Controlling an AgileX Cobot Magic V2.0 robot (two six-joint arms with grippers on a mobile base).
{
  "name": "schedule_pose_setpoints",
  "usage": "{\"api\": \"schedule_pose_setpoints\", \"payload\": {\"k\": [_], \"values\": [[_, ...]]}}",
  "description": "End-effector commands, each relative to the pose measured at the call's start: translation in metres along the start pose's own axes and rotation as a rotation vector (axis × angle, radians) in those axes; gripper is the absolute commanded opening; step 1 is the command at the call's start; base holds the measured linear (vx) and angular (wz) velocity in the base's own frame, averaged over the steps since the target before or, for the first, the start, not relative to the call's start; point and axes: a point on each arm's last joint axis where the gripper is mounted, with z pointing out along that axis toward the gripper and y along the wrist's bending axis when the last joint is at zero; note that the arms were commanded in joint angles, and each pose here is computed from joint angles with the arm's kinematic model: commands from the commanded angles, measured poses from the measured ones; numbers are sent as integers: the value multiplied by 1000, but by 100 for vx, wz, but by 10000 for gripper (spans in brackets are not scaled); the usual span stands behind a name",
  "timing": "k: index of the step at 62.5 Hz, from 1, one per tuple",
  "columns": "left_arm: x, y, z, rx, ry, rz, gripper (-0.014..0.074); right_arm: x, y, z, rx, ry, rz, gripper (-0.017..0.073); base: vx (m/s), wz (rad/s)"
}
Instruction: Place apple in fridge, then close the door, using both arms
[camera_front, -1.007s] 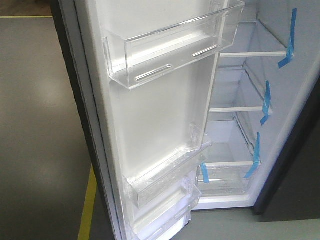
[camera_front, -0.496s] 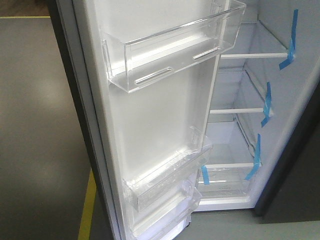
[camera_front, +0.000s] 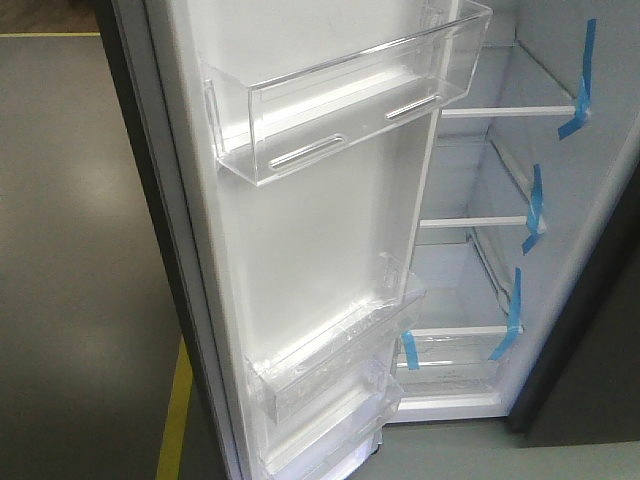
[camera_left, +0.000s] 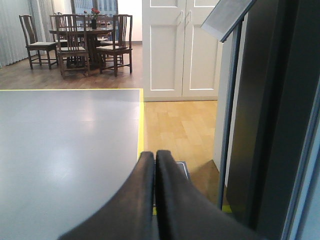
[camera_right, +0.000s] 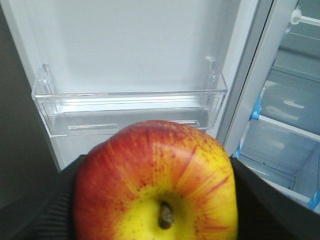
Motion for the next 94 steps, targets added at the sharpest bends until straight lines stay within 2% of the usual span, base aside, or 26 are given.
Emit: {"api": "schedule_pose_setpoints", "payload": {"k": [1, 56, 62, 68, 73, 77, 81, 86, 91, 94], "values": [[3, -1, 0, 14, -53, -11, -6, -7, 7, -8, -15, -60, -14, -6, 0, 0], [3, -1, 0, 14, -53, -11, -6, -8, 7, -9, -16, -63, -13, -6, 0, 0], [3, -1, 0, 14, -53, -11, -6, -11, 5, -8, 0, -99, -9, -6, 0, 0], [3, -1, 0, 14, -53, -11, -6, -25, 0, -6, 17, -245, 25, -6, 0, 0], [3, -1, 0, 14, -53, -11, -6, -37, -5, 1, -34, -364, 68, -6, 0, 0], [3, -1, 0, 14, -53, -11, -6, -44, -10, 11, -101, -421, 61, -6, 0, 0], [3, -1, 0, 14, -53, -11, -6, -49, -18, 28, -201, -463, 59, -6, 0, 0], [3, -1, 0, 14, -53, -11, -6, -51, -30, 51, -310, -501, 89, -6, 0, 0], [3, -1, 0, 14, -53, -11, -6, -51, -42, 76, -357, -517, 94, -6, 0, 0], [3, -1, 0, 14, -53, -11, -6, -50, -46, 95, -373, -510, 79, -6, 0, 0]]}}
